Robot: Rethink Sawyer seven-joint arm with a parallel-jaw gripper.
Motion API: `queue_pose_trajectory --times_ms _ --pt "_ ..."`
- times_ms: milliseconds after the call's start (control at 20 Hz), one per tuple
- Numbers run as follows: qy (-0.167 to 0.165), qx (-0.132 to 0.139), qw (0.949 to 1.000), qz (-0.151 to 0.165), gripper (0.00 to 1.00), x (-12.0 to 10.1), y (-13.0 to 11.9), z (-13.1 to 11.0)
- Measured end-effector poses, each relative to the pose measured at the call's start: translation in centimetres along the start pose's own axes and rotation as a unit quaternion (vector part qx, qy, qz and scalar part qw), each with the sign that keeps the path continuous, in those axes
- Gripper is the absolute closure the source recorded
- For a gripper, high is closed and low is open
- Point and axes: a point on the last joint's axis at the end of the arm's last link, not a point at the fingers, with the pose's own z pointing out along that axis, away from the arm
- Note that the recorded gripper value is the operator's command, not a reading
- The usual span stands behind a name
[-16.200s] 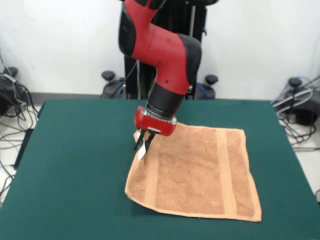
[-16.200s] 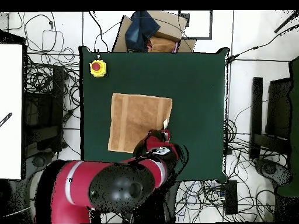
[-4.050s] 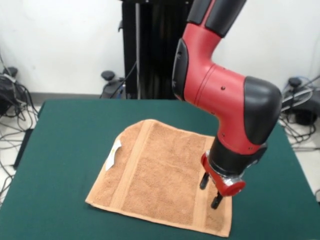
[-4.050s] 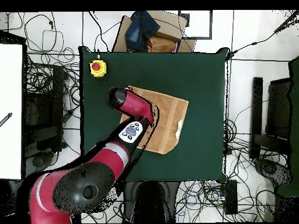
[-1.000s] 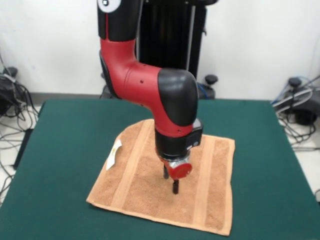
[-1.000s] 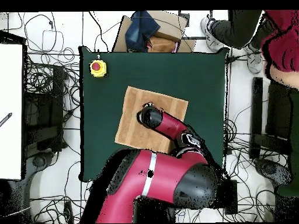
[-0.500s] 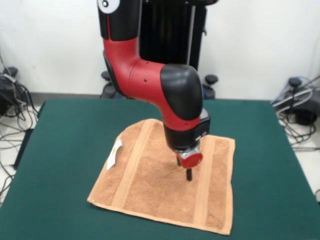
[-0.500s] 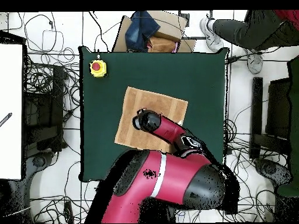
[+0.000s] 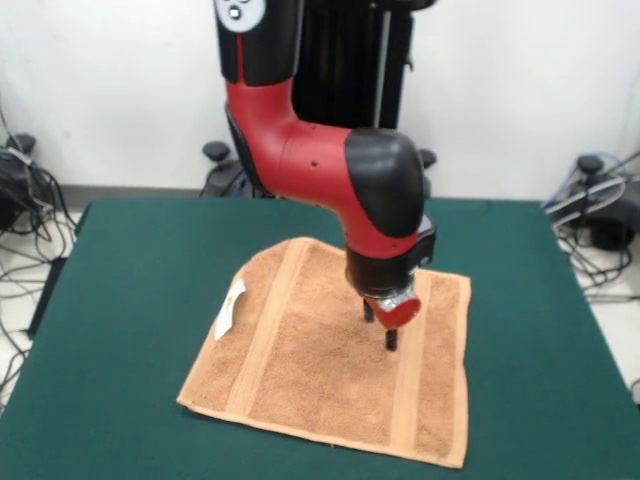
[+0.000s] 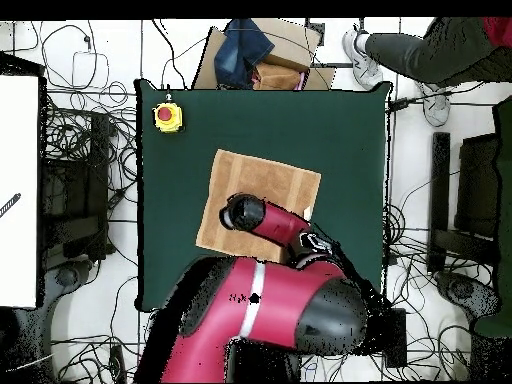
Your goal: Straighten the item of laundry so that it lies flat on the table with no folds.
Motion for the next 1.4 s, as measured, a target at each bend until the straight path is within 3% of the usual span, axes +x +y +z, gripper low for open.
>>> queue_pose_trajectory --times_ms 200,450,800,1400 --pt "-0.046 0.021 0.9967 -0.064 0.00 1.0 0.8 0.1" --pt "-0.074 0.039 0.9918 -0.097 0.00 1.6 1.2 0.2" --pt "-0.065 0.042 0.9928 -0.092 0.00 1.3 1.3 0.1" --pt "-0.016 0.040 0.9975 -0.057 0.00 0.1 1.3 0.1"
